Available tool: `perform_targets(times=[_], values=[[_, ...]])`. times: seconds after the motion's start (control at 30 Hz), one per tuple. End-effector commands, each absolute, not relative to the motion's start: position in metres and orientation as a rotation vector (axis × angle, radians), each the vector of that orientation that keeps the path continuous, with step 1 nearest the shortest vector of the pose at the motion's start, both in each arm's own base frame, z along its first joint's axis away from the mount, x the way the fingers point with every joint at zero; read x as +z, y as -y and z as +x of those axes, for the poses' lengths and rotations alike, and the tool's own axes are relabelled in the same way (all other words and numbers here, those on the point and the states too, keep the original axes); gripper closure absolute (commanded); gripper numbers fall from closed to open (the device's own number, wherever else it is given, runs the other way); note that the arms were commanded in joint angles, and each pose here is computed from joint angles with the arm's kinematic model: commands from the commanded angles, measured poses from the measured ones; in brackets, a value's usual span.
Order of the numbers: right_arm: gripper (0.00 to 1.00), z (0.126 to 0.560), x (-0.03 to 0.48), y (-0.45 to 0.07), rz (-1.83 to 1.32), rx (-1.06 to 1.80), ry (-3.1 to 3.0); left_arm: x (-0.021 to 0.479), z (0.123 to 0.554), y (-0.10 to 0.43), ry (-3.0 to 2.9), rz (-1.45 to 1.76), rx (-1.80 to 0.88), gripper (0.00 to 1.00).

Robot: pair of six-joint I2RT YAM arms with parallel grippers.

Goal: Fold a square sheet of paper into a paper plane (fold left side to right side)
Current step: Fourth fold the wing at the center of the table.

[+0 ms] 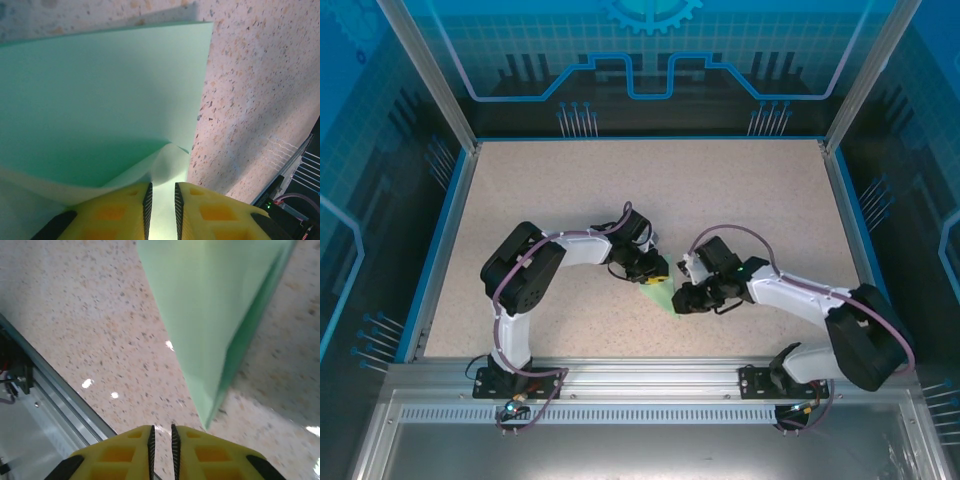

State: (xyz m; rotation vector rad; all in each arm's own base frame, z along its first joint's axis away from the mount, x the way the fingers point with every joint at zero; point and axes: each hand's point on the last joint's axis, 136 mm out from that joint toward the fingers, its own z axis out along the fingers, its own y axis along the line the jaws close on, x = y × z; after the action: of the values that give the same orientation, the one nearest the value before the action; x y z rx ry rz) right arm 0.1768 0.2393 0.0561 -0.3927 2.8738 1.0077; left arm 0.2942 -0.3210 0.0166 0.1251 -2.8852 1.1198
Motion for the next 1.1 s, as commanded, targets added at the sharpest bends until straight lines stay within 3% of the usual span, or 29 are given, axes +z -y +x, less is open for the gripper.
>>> perform_targets(times=[0.0, 0.63, 1.07], values=[[0.83, 0.186, 0.057, -0.261, -0.381, 1.14, -2.854, -0.007, 0.283, 0.299, 2.911, 0.166, 0.948, 0.77], [0.88, 0.158, -0.015, -0.221, -0.286, 0.868, -3.148, -0.002, 0.293, 0.301, 2.94, 0.115, 0.962, 0.76], [0.94, 0.139, -0.024, -0.211, -0.243, 0.872, -3.202, 0.0, 0.329, 0.287, 2.993, 0.128, 0.985, 0.76]])
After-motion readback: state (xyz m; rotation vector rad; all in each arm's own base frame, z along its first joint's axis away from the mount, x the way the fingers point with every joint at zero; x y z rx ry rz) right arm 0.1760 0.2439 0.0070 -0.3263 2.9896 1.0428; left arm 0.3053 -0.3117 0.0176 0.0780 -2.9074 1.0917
